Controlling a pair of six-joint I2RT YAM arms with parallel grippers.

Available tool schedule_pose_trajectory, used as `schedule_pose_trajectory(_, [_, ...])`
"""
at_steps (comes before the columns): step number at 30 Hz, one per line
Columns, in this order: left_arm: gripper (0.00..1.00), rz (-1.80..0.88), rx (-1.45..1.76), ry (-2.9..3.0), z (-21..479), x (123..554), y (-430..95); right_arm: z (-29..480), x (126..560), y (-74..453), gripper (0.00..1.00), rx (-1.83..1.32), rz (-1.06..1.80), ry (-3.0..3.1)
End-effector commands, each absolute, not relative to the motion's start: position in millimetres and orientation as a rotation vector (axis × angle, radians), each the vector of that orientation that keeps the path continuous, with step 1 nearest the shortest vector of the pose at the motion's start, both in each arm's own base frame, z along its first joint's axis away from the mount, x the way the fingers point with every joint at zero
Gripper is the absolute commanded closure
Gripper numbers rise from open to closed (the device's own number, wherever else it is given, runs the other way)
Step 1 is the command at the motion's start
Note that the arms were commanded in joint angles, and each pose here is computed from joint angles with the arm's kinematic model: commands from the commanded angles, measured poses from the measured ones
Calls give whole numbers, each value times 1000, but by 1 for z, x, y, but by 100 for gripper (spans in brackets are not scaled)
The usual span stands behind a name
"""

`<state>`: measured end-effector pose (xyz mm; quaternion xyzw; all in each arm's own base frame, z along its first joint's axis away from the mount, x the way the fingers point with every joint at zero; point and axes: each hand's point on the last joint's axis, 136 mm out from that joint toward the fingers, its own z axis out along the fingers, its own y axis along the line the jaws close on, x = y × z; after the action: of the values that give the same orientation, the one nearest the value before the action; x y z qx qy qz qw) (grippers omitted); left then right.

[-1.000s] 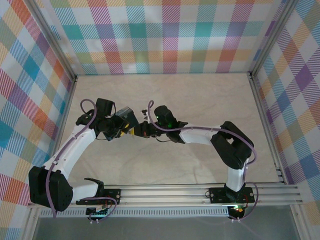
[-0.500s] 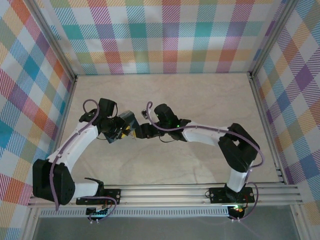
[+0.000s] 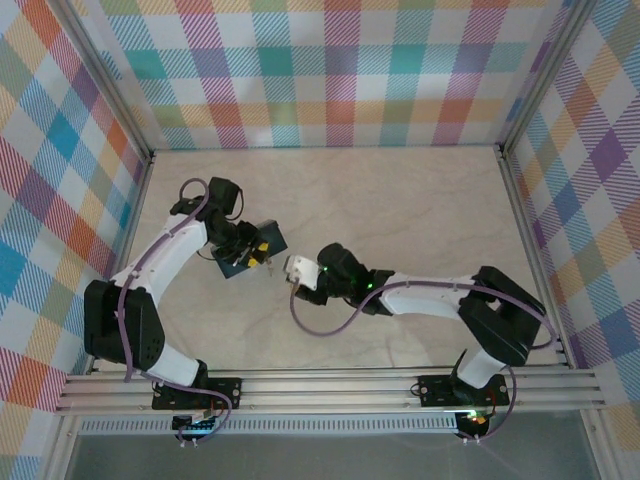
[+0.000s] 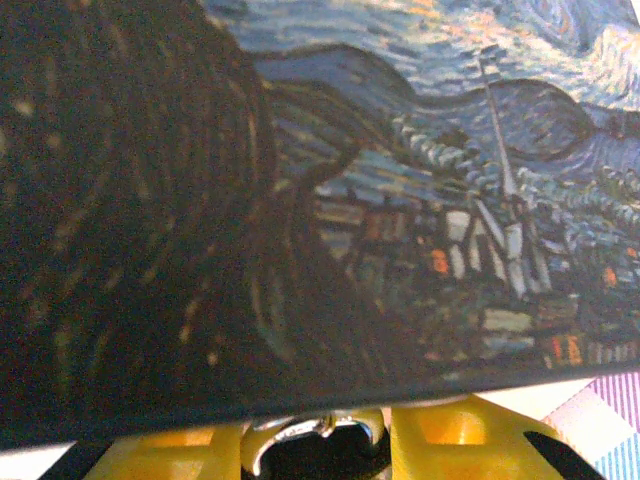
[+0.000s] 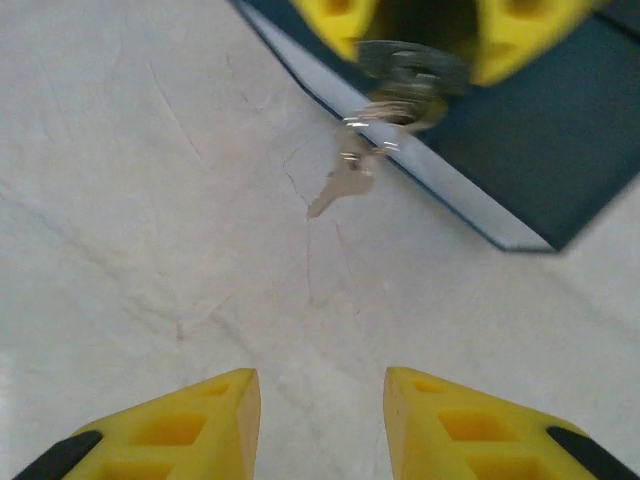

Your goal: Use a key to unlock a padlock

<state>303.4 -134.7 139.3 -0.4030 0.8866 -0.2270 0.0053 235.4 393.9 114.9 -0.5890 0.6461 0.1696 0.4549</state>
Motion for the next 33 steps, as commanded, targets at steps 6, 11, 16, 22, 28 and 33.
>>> schedule_pose_trajectory(6, [100, -747, -1186, 2798, 161, 307, -143, 174, 268, 429, 68, -1357, 95, 1082])
schedule_pose_trajectory(11, [100, -768, -1192, 2789, 162, 307, -145, 180, 267, 433, 68, -1334, 141, 1082])
schedule_pose_trajectory(16, [100, -789, -1189, 2776, 165, 307, -146, 174, 267, 438, 69, -1356, 160, 1094])
schedule_pose_trajectory(22, [100, -809, -1184, 2774, 166, 308, -148, 172, 269, 444, 71, -1367, 162, 1097])
schedule_pose_trajectory(28, [100, -818, -1181, 2773, 167, 308, -148, 168, 273, 448, 75, -1372, 164, 1107])
schedule_pose_trajectory(33, [100, -829, -1179, 2774, 167, 307, -150, 166, 280, 447, 84, -1361, 158, 1125])
